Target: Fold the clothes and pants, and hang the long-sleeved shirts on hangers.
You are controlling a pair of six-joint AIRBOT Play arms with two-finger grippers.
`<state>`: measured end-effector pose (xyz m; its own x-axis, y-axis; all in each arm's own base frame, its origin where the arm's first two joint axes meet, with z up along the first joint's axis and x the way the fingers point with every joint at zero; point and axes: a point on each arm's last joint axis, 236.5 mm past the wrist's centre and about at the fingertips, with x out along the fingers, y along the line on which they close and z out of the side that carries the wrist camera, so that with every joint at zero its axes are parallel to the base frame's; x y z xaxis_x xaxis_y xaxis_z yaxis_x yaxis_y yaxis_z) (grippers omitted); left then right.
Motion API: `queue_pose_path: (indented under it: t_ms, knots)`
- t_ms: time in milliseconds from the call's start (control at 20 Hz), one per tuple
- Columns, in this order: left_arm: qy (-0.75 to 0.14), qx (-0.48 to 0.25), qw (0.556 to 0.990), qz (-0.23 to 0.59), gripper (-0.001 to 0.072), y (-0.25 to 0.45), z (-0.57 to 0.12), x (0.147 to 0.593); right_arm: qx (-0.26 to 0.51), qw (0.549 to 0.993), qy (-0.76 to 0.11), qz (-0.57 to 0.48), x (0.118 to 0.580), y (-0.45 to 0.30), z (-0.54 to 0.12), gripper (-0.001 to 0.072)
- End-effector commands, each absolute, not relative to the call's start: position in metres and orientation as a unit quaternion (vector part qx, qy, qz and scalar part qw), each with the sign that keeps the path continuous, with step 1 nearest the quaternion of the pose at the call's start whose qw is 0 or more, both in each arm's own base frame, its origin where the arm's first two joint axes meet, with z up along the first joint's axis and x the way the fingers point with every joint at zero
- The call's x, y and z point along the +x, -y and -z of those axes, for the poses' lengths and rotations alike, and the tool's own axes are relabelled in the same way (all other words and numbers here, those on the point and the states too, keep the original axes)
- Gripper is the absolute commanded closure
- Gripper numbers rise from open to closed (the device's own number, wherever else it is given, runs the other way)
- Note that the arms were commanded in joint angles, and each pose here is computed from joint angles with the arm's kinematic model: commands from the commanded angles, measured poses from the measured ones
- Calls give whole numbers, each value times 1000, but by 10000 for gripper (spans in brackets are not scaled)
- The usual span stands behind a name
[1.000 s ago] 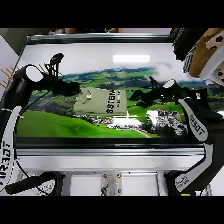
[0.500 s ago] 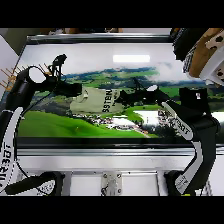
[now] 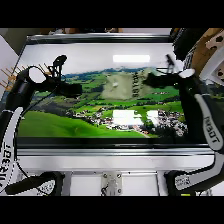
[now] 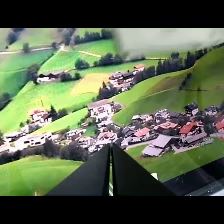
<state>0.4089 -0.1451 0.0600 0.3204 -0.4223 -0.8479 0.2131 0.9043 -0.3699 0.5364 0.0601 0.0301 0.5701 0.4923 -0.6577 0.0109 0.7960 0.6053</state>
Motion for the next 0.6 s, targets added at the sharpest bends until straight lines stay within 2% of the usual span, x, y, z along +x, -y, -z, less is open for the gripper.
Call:
queue_pose_path:
  t_ms: [0,250,550]
  knots:
    - [-549,-96,807,197,695,145,-60,409,293,874,-388,13,522,90,-70,697]
    - [-552,-103,805,193,695,146,-60,408,347,874,-316,125,492,207,-96,697]
    - [-559,-105,799,192,695,146,-59,404,342,891,-230,192,481,256,-143,697]
